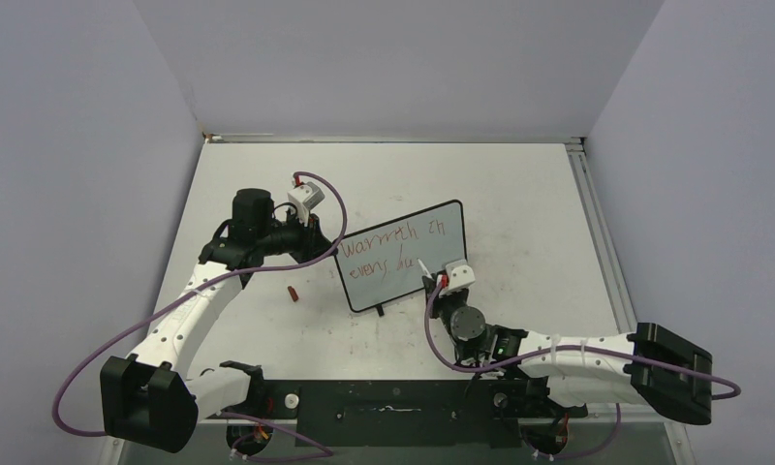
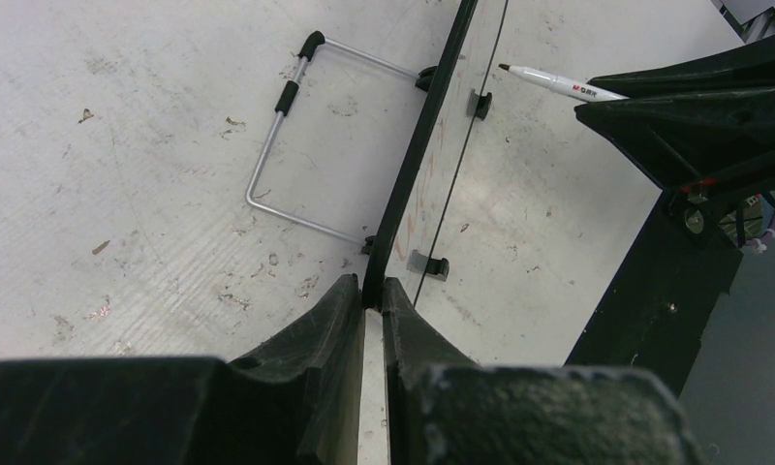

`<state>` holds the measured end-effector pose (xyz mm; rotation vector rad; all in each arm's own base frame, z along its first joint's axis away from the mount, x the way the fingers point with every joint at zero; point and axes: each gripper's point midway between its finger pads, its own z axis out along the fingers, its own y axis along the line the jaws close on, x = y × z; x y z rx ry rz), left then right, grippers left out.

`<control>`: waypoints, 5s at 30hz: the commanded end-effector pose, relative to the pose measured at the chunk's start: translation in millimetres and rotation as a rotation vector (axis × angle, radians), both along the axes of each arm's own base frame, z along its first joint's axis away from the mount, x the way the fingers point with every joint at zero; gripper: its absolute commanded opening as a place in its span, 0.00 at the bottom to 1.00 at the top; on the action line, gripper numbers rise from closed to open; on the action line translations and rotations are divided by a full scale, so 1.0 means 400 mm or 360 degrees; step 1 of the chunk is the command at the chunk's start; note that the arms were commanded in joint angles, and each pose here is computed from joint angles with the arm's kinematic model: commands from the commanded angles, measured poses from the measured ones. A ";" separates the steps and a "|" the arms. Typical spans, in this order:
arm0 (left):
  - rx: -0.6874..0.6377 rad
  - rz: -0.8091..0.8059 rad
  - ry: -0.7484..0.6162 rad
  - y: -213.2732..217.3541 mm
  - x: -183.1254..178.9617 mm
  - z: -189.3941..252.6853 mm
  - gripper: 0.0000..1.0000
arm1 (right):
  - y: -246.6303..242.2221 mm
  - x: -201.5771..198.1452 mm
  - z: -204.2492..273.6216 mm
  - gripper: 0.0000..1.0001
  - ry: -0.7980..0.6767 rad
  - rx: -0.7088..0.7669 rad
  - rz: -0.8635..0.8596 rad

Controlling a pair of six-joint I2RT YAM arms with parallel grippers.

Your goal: Write a sentence on the whiteboard

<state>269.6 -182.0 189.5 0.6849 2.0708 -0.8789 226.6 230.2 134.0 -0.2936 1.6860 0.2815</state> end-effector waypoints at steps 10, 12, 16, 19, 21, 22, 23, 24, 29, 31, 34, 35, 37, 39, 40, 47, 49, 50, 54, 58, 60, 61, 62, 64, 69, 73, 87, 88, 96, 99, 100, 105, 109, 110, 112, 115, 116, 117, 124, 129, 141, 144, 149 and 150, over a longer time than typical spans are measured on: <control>0.0059 0.0026 0.0054 0.016 -0.007 -0.031 0.00 | -0.001 0.043 0.052 0.05 -0.0083 0.0046 -0.0060; 0.0059 0.0026 0.0056 0.016 -0.007 -0.031 0.00 | 0.001 0.048 0.052 0.05 -0.0085 0.0049 -0.0058; 0.0058 0.0024 0.0054 0.016 -0.007 -0.030 0.00 | 0.011 0.055 0.059 0.05 -0.0099 0.0052 -0.0049; 0.0058 0.0026 0.0053 0.016 -0.007 -0.030 0.00 | 0.023 0.056 0.062 0.05 -0.0109 0.0046 -0.0019; 0.0057 0.0026 0.0056 0.016 -0.007 -0.030 0.00 | 0.032 0.054 0.064 0.05 -0.0113 0.0042 0.0011; 0.0058 0.0025 0.0055 0.016 -0.008 -0.030 0.00 | 0.035 0.054 0.064 0.05 -0.0113 0.0040 0.0021; 0.0058 0.0025 0.0055 0.016 -0.008 -0.030 0.00 | 0.037 0.053 0.061 0.05 -0.0109 0.0038 0.0027; 0.0059 0.0024 0.0055 0.016 -0.008 -0.031 0.00 | 0.038 0.052 0.059 0.05 -0.0103 0.0039 0.0030; 0.0057 0.0025 0.0056 0.016 -0.008 -0.030 0.00 | 0.039 0.034 0.023 0.05 -0.0037 0.0042 0.0058; 0.0058 0.0026 0.0055 0.016 -0.007 -0.031 0.00 | 0.037 0.020 -0.001 0.05 -0.0005 0.0030 0.0064; 0.0059 0.0023 0.0059 0.015 -0.008 -0.032 0.00 | 0.032 0.003 -0.025 0.05 0.0027 0.0016 0.0053; 0.0059 0.0024 0.0058 0.016 -0.007 -0.032 0.00 | 0.030 0.000 -0.030 0.05 0.0033 0.0009 0.0045; 0.0058 0.0024 0.0058 0.016 -0.007 -0.032 0.00 | 0.024 -0.004 -0.035 0.05 0.0039 -0.0001 0.0026; 0.0058 0.0026 0.0059 0.016 -0.007 -0.032 0.00 | 0.017 -0.004 -0.036 0.05 0.0042 0.0003 0.0006; 0.0060 0.0025 0.0060 0.016 -0.007 -0.033 0.00 | 0.013 -0.003 -0.034 0.05 0.0040 0.0004 -0.0006; 0.0058 0.0024 0.0061 0.015 -0.007 -0.033 0.00 | -0.016 0.018 -0.010 0.05 -0.0003 -0.0004 -0.0089; 0.0058 0.0024 0.0062 0.015 -0.007 -0.033 0.00 | -0.019 0.023 0.002 0.05 -0.0022 0.0003 -0.0099; 0.0058 0.0024 0.0062 0.015 -0.007 -0.033 0.00 | -0.020 0.025 0.008 0.05 -0.0031 0.0004 -0.0101; 0.0058 0.0024 0.0062 0.015 -0.007 -0.033 0.00 | -0.010 0.030 0.034 0.05 -0.0067 0.0021 -0.0084; 0.0058 0.0024 0.0062 0.016 -0.007 -0.032 0.00 | -0.007 0.040 0.044 0.05 -0.0085 0.0014 -0.0090; 0.0058 0.0024 0.0060 0.016 -0.007 -0.032 0.00 | -0.005 0.044 0.045 0.05 -0.0091 0.0014 -0.0089; 0.0057 0.0023 0.0058 0.015 -0.008 -0.031 0.00 | -0.004 0.046 0.046 0.05 -0.0092 0.0013 -0.0089; 0.0057 0.0023 0.0056 0.015 -0.007 -0.031 0.00 | -0.003 0.047 0.047 0.05 -0.0094 0.0014 -0.0088; 0.0058 0.0023 0.0060 0.015 -0.008 -0.032 0.00 | -0.001 0.051 0.052 0.05 -0.0103 0.0016 -0.0089; 0.0058 0.0023 0.0058 0.015 -0.008 -0.031 0.00 | 0.012 0.060 0.059 0.05 -0.0113 0.0019 -0.0064; 0.0057 0.0022 0.0058 0.015 -0.008 -0.031 0.00 | 0.028 0.059 0.055 0.05 -0.0108 0.0015 -0.0023; 0.0058 0.0023 0.0058 0.016 -0.008 -0.031 0.00 | 0.030 0.013 -0.022 0.05 0.0014 -0.0009 0.0029; 0.0058 0.0022 0.0058 0.015 -0.007 -0.032 0.00 | 0.028 0.009 -0.028 0.05 0.0022 -0.0014 0.0022; 0.0058 0.0022 0.0060 0.015 -0.008 -0.032 0.00 | -0.004 0.012 -0.038 0.05 0.0032 -0.0037 -0.0077; 0.0057 0.0023 0.0057 0.015 -0.008 -0.031 0.00 | -0.016 0.021 -0.033 0.05 0.0026 -0.0035 -0.0103; 0.0057 0.0022 0.0054 0.015 -0.008 -0.030 0.00 | -0.019 0.025 -0.029 0.05 0.0022 -0.0033 -0.0110; 0.0056 0.0023 0.0055 0.015 -0.008 -0.030 0.00 | -0.017 0.037 -0.009 0.05 -0.0013 -0.0022 -0.0115; 0.0056 0.0023 0.0055 0.015 -0.008 -0.030 0.00 | 0.007 0.038 0.015 0.05 -0.0044 0.0005 -0.0051; 0.0058 0.0023 0.0053 0.015 -0.008 -0.030 0.00 | 0.012 0.037 0.021 0.05 -0.0050 0.0013 -0.0037; 0.0058 0.0027 0.0051 0.016 -0.008 -0.029 0.00 | 0.017 0.035 0.031 0.05 -0.0056 0.0035 -0.0014; 0.0058 0.0029 0.0040 0.016 -0.006 -0.027 0.00 | 0.009 0.032 0.033 0.05 -0.0058 0.0046 -0.0016; 0.0057 0.0028 0.0043 0.016 -0.005 -0.028 0.00 | 0.005 0.033 0.033 0.05 -0.0058 0.0044 -0.0026; 0.0056 0.0027 0.0048 0.016 -0.006 -0.029 0.00 | 0.001 0.034 0.031 0.05 -0.0057 0.0038 -0.0032; 0.0059 0.0028 0.0050 0.016 -0.006 -0.030 0.00 | -0.001 0.046 0.036 0.05 -0.0070 0.0034 -0.0054; 0.0058 0.0028 0.0053 0.016 -0.006 -0.030 0.00 | 0.005 0.050 0.037 0.05 -0.0080 0.0026 -0.0039; 0.0056 0.0024 0.0052 0.015 -0.006 -0.030 0.00 | -0.007 0.035 -0.034 0.05 0.0042 -0.0009 -0.0048; 0.0056 0.0022 0.0048 0.015 -0.006 -0.029 0.00 | -0.013 0.019 -0.059 0.05 0.0085 -0.0017 -0.0049; 0.0056 0.0024 0.0050 0.016 -0.007 -0.029 0.00 | -0.011 -0.011 -0.104 0.05 0.0149 -0.0047 -0.0044; 0.0055 0.0022 0.0051 0.014 -0.007 -0.029 0.00 | -0.009 -0.018 -0.113 0.05 0.0159 -0.0057 -0.0038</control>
